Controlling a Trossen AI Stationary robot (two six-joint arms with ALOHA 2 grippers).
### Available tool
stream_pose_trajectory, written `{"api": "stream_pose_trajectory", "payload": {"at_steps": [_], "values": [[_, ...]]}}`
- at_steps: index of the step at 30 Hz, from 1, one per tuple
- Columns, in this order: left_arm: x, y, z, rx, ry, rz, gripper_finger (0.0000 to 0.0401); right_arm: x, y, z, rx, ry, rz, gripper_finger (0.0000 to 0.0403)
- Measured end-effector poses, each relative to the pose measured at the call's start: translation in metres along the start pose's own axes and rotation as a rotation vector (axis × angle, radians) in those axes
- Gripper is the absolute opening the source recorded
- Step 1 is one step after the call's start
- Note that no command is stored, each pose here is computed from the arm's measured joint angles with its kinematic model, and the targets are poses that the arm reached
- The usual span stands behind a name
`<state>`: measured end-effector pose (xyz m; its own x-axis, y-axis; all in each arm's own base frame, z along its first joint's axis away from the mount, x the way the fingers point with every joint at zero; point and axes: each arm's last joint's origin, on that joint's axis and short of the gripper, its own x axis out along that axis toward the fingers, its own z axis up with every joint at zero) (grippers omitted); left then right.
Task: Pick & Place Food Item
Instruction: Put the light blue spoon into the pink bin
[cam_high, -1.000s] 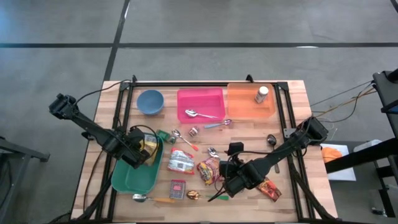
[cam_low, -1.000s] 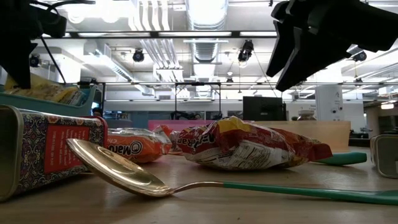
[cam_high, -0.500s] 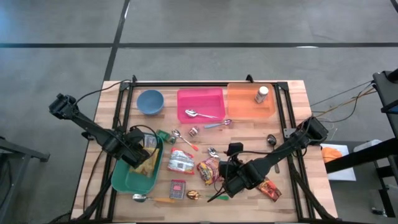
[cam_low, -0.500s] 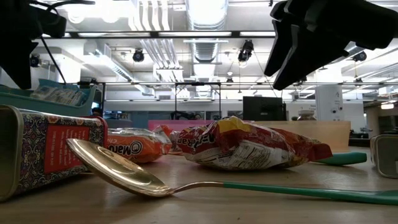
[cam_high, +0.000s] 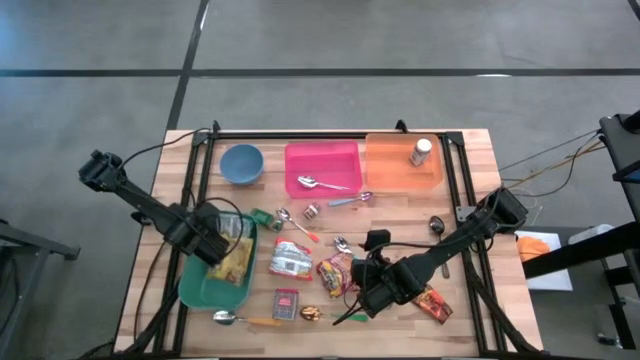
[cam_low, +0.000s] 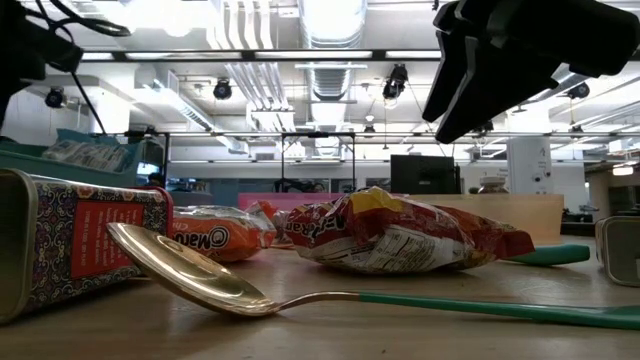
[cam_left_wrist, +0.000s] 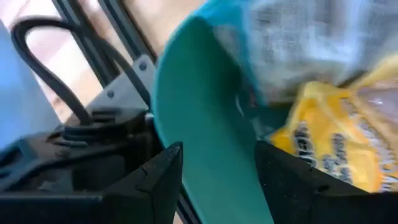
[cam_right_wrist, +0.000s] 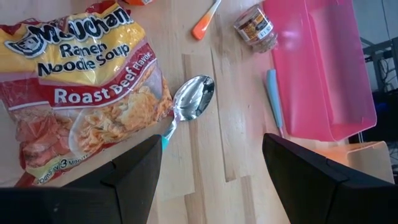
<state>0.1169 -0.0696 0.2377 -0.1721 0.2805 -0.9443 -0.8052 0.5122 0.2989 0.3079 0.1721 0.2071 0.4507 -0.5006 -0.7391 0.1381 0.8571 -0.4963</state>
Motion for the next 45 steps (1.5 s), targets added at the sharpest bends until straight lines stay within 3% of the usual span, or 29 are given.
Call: {"api": "stream_pose_trajectory", "payload": {"at_steps": [9,45], "values": [[0.0016,0.0008,-0.0012,-0.059,0.042,0.002,0.0201,0.0,0.0002,0.0005,0.004,-0.004,0.002,0.0277],[0.0016,0.0008,-0.0025,-0.103,0.086,0.005,0.0202,-0.0002,0.0019,0.0035,0.029,-0.029,0.016,0.0277]]}}
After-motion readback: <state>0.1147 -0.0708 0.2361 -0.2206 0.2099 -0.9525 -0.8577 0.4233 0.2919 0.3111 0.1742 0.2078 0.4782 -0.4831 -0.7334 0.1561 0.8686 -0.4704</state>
